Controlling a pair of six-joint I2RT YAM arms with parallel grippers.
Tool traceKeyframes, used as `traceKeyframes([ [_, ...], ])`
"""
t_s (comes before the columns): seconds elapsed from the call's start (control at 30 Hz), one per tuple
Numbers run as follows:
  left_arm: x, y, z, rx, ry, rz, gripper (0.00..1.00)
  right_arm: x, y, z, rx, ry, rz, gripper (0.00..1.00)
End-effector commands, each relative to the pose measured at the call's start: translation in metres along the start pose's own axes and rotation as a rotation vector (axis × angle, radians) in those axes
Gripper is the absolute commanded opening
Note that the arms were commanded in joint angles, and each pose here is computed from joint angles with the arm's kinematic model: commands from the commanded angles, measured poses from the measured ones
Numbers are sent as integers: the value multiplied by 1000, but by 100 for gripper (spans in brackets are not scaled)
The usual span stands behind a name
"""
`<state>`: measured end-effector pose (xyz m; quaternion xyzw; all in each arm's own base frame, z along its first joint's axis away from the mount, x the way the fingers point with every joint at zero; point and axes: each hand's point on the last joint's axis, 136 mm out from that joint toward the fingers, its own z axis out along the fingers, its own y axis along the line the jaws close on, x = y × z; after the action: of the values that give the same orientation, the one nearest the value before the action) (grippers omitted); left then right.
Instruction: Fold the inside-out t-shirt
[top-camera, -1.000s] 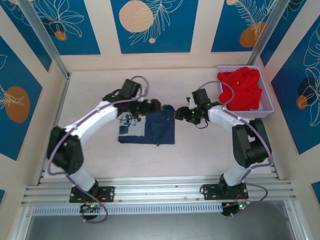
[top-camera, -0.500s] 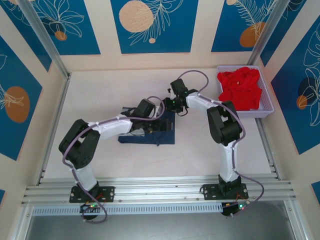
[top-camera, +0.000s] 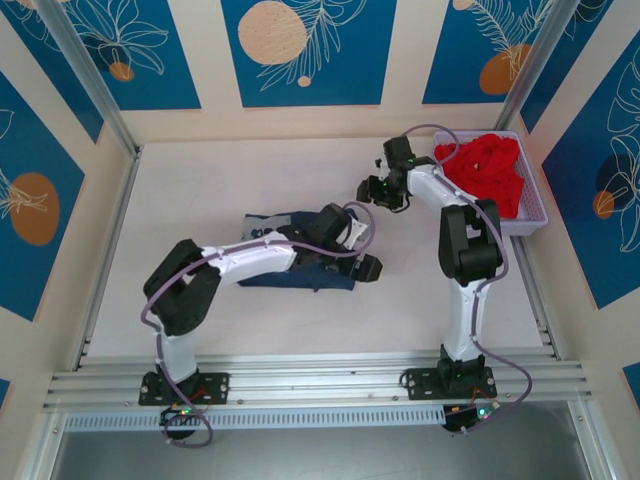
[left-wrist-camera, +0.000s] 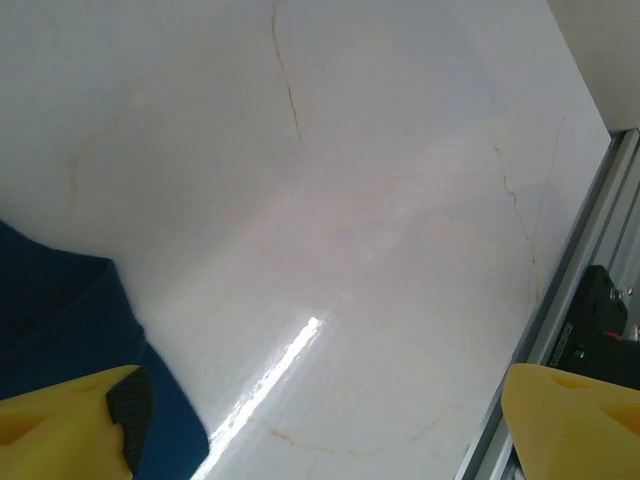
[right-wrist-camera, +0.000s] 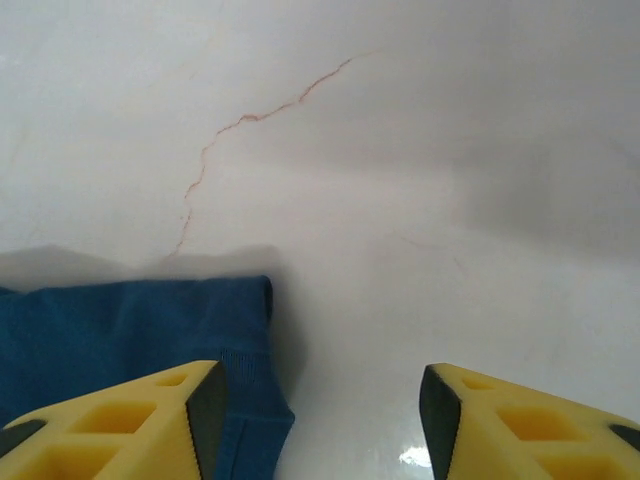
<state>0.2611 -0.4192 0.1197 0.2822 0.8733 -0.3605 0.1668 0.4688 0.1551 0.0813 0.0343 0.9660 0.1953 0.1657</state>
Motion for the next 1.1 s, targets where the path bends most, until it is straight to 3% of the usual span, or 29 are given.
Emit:
traceKeyframes([
  [0.0, -12, 16, -60, -86, -73, 68, 90, 34, 40, -44, -176, 28, -31, 57],
  [0.13, -12, 118, -116, -212, -172, -259, 90, 92, 80, -56, -370, 87, 6, 56],
  [0.23, -16, 178, -133, -231, -196, -441, 89, 142, 114, -45, -420, 179, 2, 54],
  [0.37, -39, 234, -127, -257, -208, -487, 87, 178, 134, -25, -426, 235, 28, 48],
  [0.57, -18, 290, -109, -314, -118, -569, 84, 190, 93, 15, -234, 308, 85, 43],
  [0.73, 33, 277, -107, -320, -86, -607, 84, 155, 38, 31, -73, 283, 120, 39],
  [0.83, 74, 244, -103, -293, -73, -632, 84, 113, 25, 39, -35, 234, 107, 38],
  [0.97, 108, 165, -88, -252, -76, -545, 85, 31, 59, 52, -114, 137, 17, 39],
  [1.07, 99, 106, -79, -153, -94, -422, 86, -17, 106, 42, -193, 81, -113, 40],
])
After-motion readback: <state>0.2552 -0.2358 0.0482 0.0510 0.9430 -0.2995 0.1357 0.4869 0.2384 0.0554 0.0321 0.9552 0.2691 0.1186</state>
